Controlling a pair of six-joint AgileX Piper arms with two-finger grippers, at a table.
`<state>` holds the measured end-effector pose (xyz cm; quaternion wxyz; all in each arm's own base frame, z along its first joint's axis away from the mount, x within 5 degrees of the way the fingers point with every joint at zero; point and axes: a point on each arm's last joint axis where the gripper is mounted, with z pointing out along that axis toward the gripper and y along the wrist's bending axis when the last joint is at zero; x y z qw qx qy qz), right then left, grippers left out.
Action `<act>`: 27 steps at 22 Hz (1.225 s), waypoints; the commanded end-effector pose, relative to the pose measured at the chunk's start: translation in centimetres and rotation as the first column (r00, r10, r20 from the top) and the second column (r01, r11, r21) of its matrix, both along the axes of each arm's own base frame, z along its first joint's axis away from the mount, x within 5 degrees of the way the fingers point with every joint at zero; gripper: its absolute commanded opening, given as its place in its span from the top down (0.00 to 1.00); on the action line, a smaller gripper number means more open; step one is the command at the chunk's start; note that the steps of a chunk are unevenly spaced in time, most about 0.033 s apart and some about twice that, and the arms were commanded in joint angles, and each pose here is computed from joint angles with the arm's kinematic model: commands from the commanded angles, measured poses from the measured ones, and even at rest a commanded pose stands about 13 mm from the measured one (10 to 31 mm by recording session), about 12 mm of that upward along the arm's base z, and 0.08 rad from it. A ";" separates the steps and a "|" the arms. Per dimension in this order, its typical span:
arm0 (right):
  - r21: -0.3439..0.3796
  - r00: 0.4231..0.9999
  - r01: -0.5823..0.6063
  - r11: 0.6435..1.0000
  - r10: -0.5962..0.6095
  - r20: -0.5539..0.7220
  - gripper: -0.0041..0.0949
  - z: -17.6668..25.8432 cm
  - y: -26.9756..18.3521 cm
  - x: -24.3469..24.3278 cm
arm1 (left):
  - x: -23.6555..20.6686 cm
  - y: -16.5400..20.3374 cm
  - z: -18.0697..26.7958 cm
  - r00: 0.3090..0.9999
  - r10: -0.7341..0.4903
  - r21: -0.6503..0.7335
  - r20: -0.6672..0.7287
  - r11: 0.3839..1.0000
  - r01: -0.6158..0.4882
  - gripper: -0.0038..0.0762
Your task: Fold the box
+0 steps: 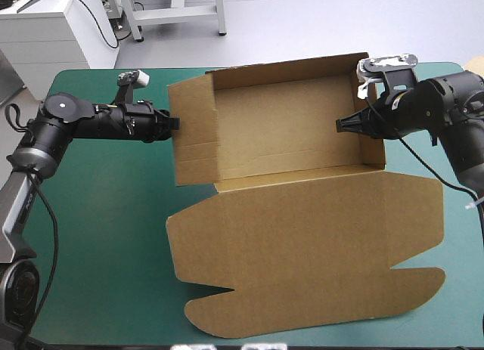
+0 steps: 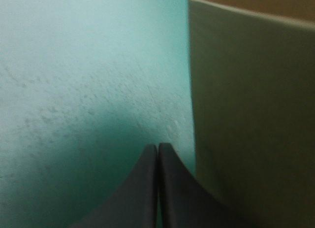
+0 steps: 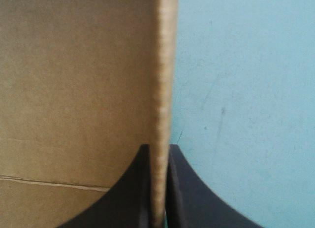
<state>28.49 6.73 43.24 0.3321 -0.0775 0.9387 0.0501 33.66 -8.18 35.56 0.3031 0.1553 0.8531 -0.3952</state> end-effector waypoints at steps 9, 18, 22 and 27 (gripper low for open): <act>0.035 0.983 0.033 0.999 -0.039 0.178 0.96 2.8 -0.5 -0.4 | -2.1 -1.9 3.8 0.992 -0.121 -0.227 0.044 0.966 0.128 0.96; 0.002 0.990 0.044 0.999 -0.044 0.137 0.96 1.8 -0.5 0.5 | -2.7 -2.4 5.1 0.975 -0.191 -0.355 0.113 0.909 0.219 0.44; 0.002 0.992 0.049 0.999 -0.049 0.120 0.96 1.5 -0.5 0.8 | -2.9 -2.4 5.0 0.972 -0.211 -0.353 0.108 0.905 0.236 0.43; 0.031 0.988 0.071 0.997 -0.074 0.135 0.96 1.6 -0.3 0.9 | -3.2 -3.3 5.1 0.965 -0.237 -0.356 0.109 0.898 0.260 0.45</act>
